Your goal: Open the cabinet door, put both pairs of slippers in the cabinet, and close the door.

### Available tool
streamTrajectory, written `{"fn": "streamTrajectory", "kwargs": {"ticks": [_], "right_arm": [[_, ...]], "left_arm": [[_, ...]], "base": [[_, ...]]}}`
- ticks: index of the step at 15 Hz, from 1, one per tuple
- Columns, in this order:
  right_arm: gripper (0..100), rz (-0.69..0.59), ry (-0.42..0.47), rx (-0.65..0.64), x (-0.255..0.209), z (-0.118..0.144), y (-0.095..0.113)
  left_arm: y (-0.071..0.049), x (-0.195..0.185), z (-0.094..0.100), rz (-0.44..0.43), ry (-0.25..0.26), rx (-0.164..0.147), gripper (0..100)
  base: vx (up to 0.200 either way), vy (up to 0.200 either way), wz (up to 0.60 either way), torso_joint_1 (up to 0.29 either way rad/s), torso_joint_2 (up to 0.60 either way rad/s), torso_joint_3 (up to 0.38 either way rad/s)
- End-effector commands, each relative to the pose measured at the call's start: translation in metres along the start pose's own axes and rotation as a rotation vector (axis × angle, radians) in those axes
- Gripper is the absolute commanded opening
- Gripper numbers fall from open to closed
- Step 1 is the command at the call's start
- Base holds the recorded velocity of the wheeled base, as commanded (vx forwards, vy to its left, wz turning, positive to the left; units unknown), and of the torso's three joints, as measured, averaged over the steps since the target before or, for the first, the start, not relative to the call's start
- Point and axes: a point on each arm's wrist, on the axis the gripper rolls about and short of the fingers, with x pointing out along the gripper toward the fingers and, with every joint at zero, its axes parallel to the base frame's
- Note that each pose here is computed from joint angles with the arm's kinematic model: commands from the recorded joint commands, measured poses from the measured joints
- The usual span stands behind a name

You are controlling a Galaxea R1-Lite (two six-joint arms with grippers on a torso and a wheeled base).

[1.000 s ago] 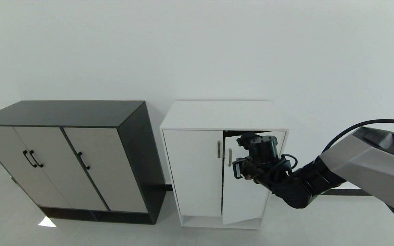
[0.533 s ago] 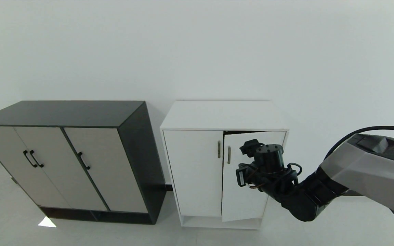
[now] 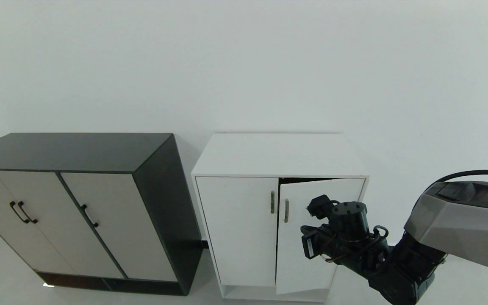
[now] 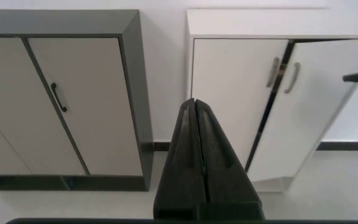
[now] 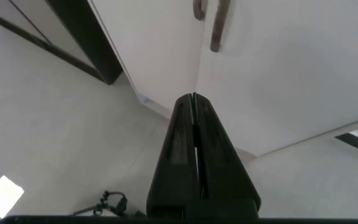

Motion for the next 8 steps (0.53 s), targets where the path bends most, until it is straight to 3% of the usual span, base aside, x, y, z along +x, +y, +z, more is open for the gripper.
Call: {"fn": "streamTrajectory", "kwargs": {"ticks": [1,3,8], "right_arm": [[0,-0.002,0.014,-0.001,-0.0027,-0.0035,-0.0008],[0,-0.004,0.020,-0.002,-0.0034,-0.0050,-0.0010],[0,-0.007,0.028,0.005,0.0027,-0.0085,-0.0054]], "left_arm": [[0.0000,0.0001,-0.0001,0.001,0.002,-0.001,0],[-0.0001,0.0001,0.0001,0.000,0.001,-0.001,0],[0.0000,0.0001,0.0001,0.001,0.001,0.001,0]], "base": [[0.200,0.000,0.00,0.007,0.00,0.002],[0.200,0.000,0.00,0.005,0.00,0.002],[0.000,0.000,0.00,0.000,0.00,0.000]]}}
